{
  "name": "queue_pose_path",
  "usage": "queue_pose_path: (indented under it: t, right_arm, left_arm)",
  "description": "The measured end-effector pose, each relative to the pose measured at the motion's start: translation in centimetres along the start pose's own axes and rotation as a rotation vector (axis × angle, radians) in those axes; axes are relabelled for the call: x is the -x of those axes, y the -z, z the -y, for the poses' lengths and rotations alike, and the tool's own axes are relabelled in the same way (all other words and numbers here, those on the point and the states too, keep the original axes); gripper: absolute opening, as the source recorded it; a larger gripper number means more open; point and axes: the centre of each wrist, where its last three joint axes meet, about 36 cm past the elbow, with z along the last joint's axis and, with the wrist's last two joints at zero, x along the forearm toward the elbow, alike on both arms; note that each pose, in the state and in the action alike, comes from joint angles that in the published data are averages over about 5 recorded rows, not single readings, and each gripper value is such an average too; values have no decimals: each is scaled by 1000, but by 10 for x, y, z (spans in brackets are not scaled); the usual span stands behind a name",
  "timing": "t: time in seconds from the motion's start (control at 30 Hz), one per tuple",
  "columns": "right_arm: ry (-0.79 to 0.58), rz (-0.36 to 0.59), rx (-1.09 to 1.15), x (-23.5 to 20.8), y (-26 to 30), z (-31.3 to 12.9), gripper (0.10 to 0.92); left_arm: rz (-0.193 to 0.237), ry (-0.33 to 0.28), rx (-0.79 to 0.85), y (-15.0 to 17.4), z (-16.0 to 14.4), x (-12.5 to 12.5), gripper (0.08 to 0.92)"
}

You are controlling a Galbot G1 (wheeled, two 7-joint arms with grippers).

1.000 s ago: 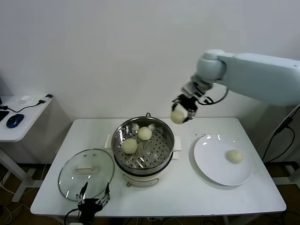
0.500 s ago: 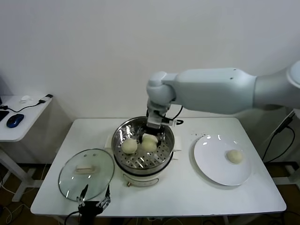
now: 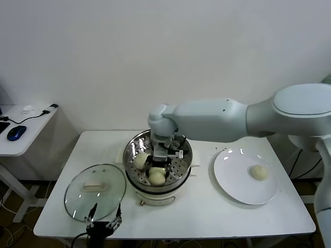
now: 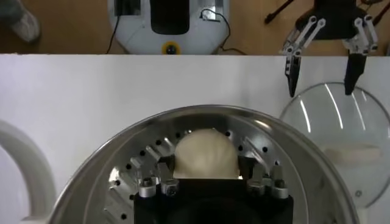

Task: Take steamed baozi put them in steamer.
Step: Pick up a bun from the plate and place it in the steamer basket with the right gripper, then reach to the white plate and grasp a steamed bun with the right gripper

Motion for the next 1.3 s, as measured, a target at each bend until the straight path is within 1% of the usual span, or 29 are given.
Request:
queue_pose_path:
  t: [0.2,0.27,0.5,0.67,0.8,0.9,1.0,1.13,1.3]
  right_arm:
    - [-3,11,-20,1,-2,4,798]
    - [-3,15,-26,-2,-3,5,816]
    - [0,10,2,-37,-14,-6,823]
    - [-4,-7,115,-82,-35,-38,823]
    - [-17,-53,288,-126,-58,-90,823]
    - [-29,-101,465,-153,-71,-142,823]
    - [-41,-138,652,-165,-78,-201,823]
    - [-69,-166,889,-162,-81,-284,823]
    - [-88,-171,1126,-128,-77,-372,823]
  left_arm:
    - [2,2,-2,0,0,-1,823]
    - [3,2,-3,0,0,-1,823]
    - [11,-3,-4,2,2,-2,823]
    - [17,-4,-5,3,2,-1,823]
    - [22,-5,-8,4,2,0,823]
    - [26,-5,-8,4,1,0,823]
    - [30,-3,-8,5,-1,0,823]
    - [37,1,-10,8,-4,1,823]
    - [39,3,-12,9,-4,0,823]
